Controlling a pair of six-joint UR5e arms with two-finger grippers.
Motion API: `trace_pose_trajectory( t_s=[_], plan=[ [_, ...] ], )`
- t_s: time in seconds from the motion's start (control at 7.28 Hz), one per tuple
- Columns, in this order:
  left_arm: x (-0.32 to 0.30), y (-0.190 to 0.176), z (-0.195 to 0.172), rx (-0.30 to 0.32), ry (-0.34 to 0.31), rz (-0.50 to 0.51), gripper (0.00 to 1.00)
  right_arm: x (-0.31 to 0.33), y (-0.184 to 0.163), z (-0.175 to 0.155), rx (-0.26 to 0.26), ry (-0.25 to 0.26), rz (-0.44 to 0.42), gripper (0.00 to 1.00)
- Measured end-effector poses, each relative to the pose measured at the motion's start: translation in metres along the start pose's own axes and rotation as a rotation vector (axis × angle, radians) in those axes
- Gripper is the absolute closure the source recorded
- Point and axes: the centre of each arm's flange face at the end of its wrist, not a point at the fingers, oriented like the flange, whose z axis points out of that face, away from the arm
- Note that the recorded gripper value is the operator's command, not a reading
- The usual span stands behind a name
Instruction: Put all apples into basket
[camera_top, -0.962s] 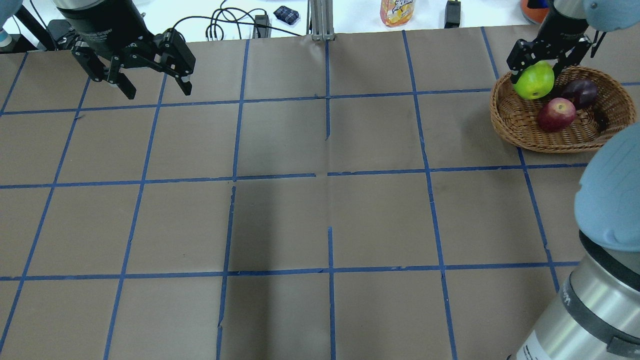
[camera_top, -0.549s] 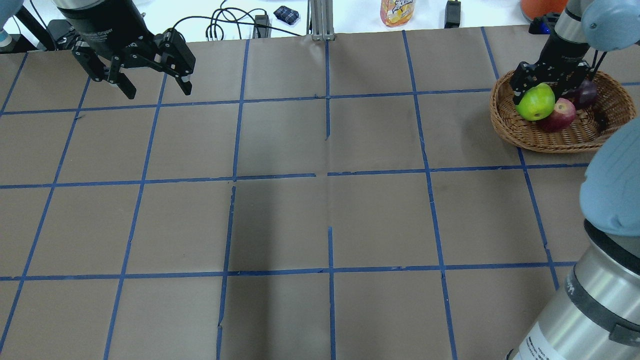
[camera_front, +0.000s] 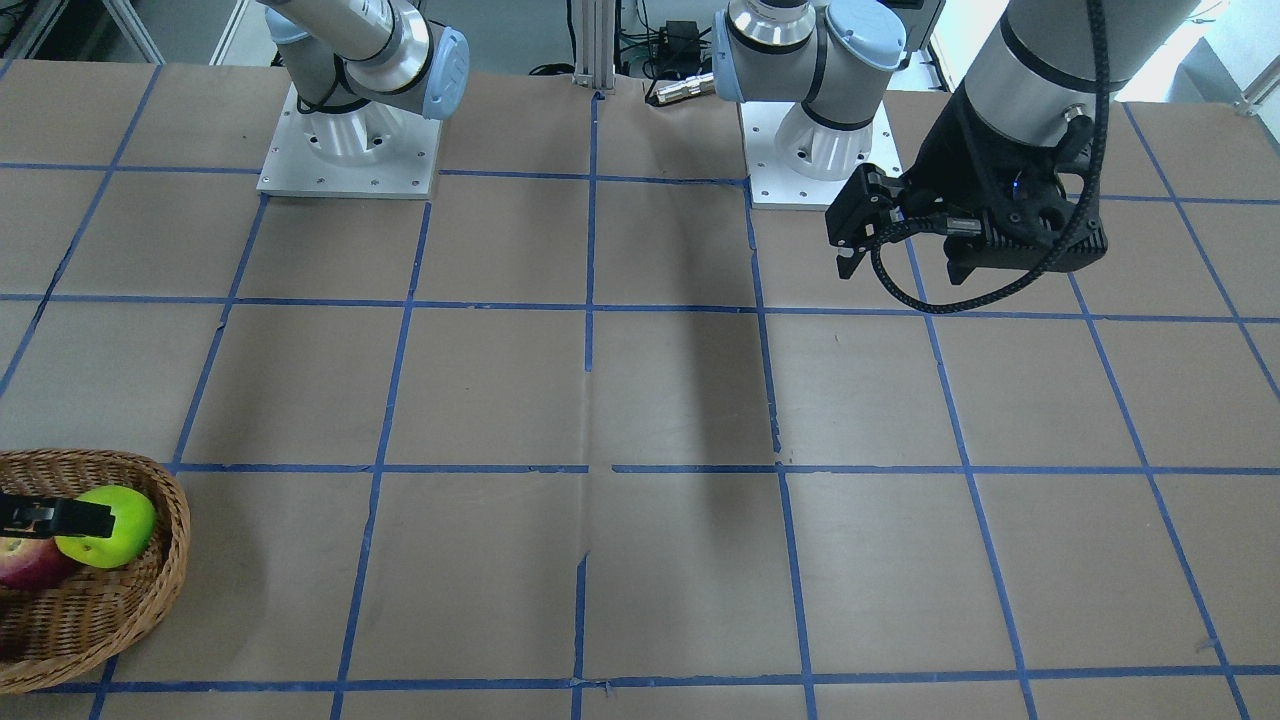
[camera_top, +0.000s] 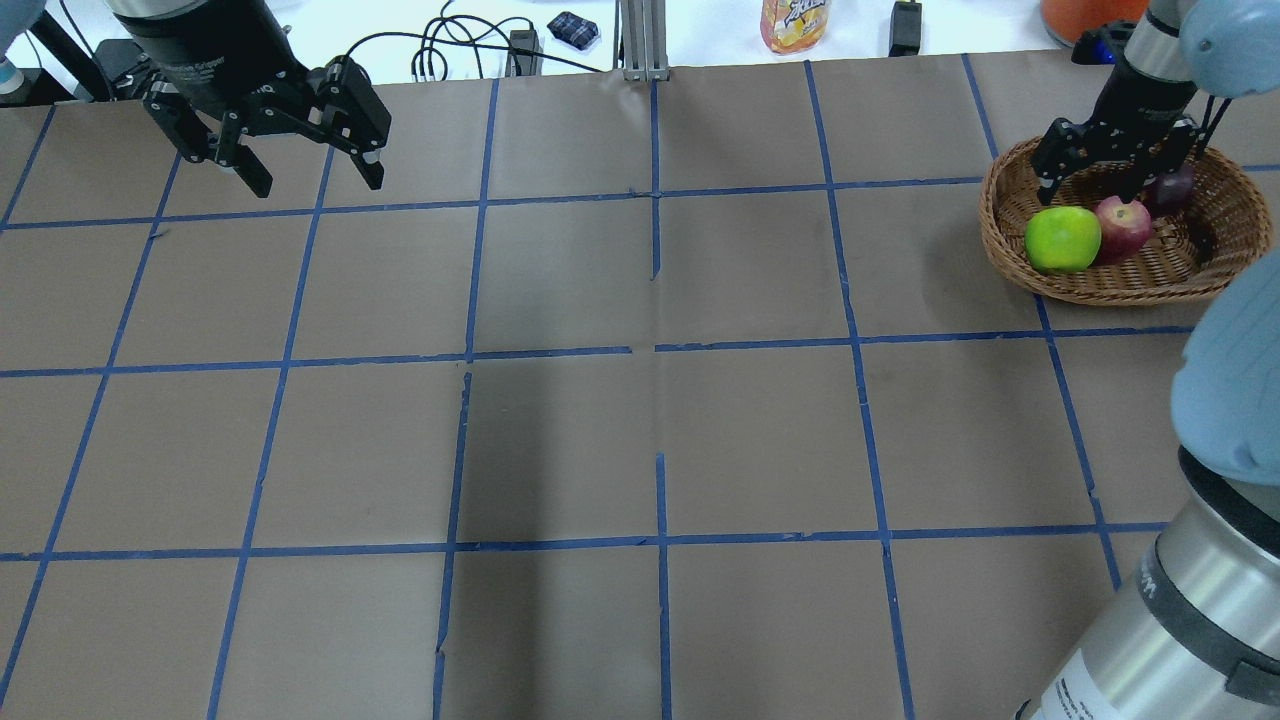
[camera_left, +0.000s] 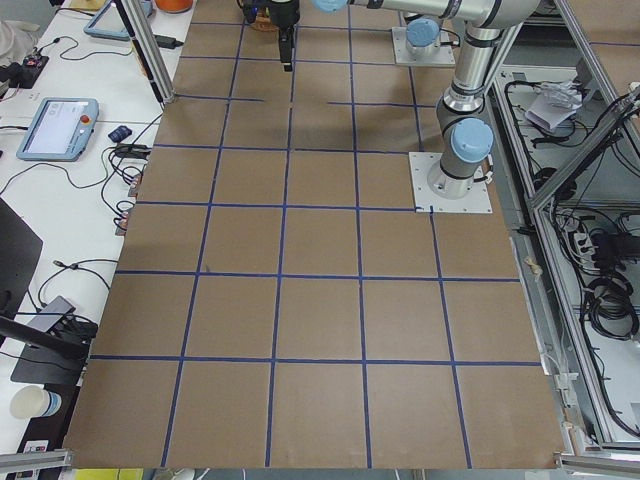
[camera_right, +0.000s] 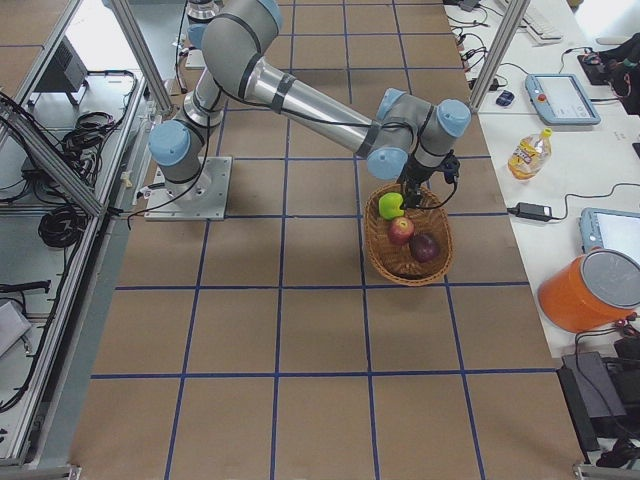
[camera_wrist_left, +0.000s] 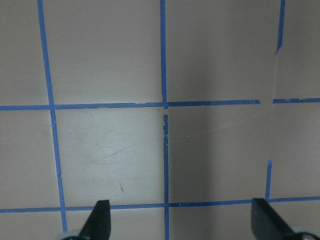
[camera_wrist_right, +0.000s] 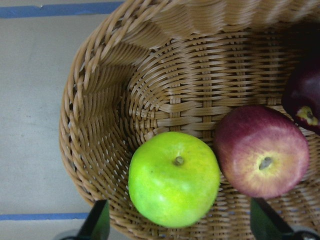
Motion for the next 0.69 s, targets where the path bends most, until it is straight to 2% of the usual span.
trace_pose_trajectory(
  t_s=[0.27,0.55,0.69],
  plan=[
    [-0.001,-0.001,0.000,0.001,-0.001,0.000,0.00,-0.025,0.033,-0.060,0.030,0.006,0.030,0.00],
    [-0.002,-0.002,0.001,0.003,-0.002,-0.001,0.00,-0.097,0.076,-0.116,0.051,0.013,0.092,0.00],
    [-0.002,-0.003,0.002,0.003,-0.002,-0.001,0.00,-0.142,0.101,-0.133,0.060,0.013,0.118,0.00]
  ],
)
